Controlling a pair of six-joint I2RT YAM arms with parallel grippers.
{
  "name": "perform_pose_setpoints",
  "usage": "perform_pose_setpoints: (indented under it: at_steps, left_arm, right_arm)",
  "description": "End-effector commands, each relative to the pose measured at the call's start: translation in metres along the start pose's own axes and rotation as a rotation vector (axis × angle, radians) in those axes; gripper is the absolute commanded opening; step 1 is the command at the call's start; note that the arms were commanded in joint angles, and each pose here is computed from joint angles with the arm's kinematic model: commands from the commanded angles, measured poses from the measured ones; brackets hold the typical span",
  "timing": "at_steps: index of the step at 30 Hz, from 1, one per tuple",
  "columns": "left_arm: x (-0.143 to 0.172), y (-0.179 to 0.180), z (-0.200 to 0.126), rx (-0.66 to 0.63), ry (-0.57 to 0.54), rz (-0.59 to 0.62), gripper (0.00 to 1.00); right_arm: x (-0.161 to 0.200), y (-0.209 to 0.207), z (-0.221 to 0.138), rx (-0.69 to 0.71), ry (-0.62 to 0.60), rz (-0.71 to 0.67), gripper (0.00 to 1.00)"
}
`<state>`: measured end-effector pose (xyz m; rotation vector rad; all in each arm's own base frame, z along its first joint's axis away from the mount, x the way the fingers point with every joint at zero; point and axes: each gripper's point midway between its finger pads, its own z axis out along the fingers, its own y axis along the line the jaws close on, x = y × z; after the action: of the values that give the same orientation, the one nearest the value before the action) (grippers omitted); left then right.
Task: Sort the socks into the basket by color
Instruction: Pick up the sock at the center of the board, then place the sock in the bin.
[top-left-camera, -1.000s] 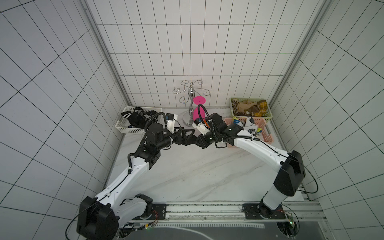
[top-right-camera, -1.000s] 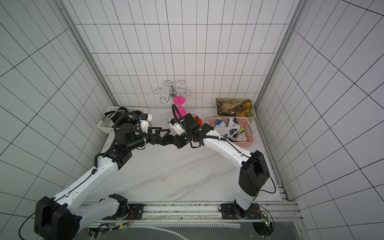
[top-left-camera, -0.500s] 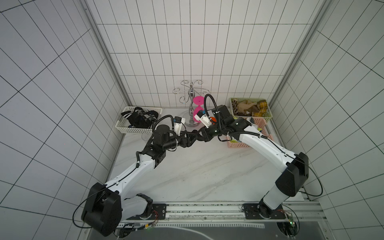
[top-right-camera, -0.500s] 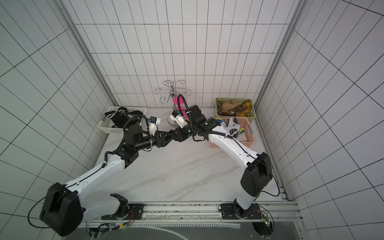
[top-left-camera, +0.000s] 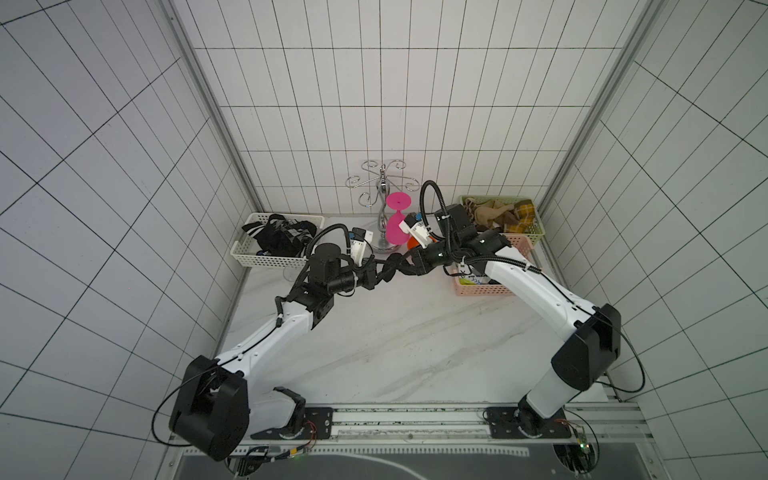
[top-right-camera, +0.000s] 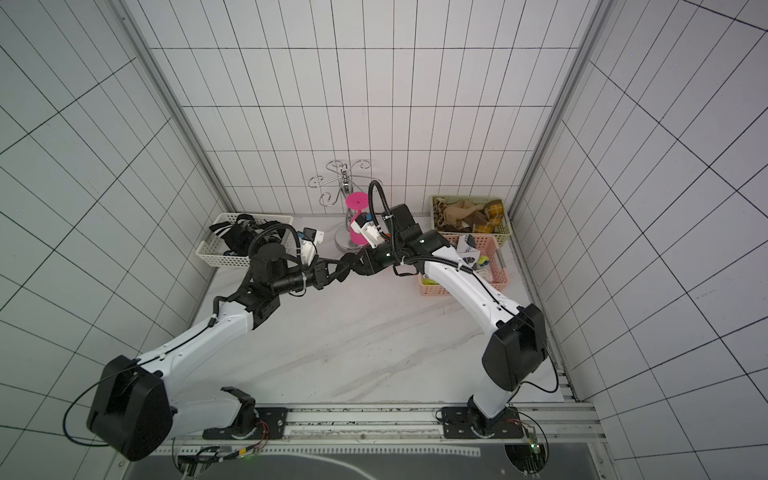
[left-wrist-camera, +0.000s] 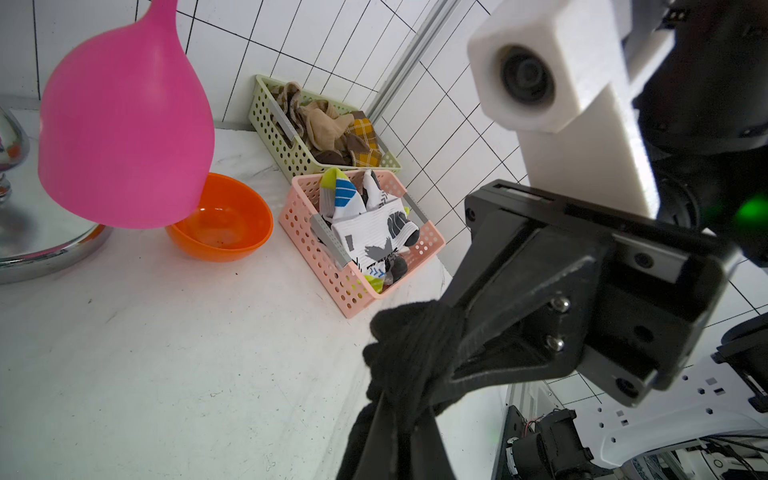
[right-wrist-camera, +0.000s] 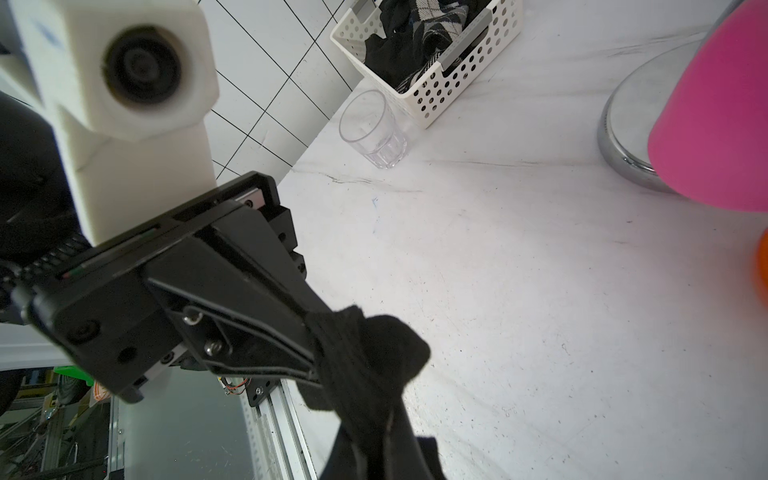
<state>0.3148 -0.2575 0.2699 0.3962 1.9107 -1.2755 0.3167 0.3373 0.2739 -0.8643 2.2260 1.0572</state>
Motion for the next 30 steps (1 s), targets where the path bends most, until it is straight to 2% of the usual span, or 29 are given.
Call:
perform_pose_setpoints:
  at_steps: [1,3,4,7,12,17,21,25,30]
  left_arm:
    - [-0.017,-0.004,-0.001,0.001,-0.03,-0.004,0.0]
    - [-0.032,0.011,-0.007,-0.055,-0.076,-0.021,0.0]
    - [-0.042,0.023,-0.012,-0.109,-0.098,-0.025,0.0]
    - [-0.073,0.069,-0.035,-0.266,-0.152,-0.049,0.0]
    - [-0.132,0.165,-0.091,-0.555,-0.266,-0.102,0.0]
    - [-0.161,0.264,-0.137,-0.839,-0.289,-0.098,0.0]
    - [-0.164,0.335,-0.164,-1.023,-0.269,-0.126,0.0]
    - [-0.149,0.388,-0.183,-1.16,-0.182,-0.172,0.0]
    - [-0.105,0.436,-0.206,-1.28,-0.055,-0.263,0.0]
  right_arm:
    - [-0.047,0.034,-0.029,-0.068,-0.126,-0.091,0.5]
    - [-0.049,0.026,-0.036,-0.037,-0.143,-0.077,0.86]
    - [-0.049,0.021,-0.04,-0.016,-0.15,-0.07,0.99]
    - [-0.047,0.006,-0.053,0.036,-0.172,-0.046,0.99]
    - [-0.041,-0.02,-0.071,0.09,-0.205,0.011,0.99]
    - [-0.037,-0.041,-0.082,0.132,-0.228,0.046,0.99]
    - [-0.032,-0.058,-0.086,0.149,-0.234,0.08,0.99]
    - [-0.028,-0.073,-0.089,0.163,-0.239,0.12,0.99]
    - [-0.025,-0.088,-0.093,0.181,-0.247,0.146,0.99]
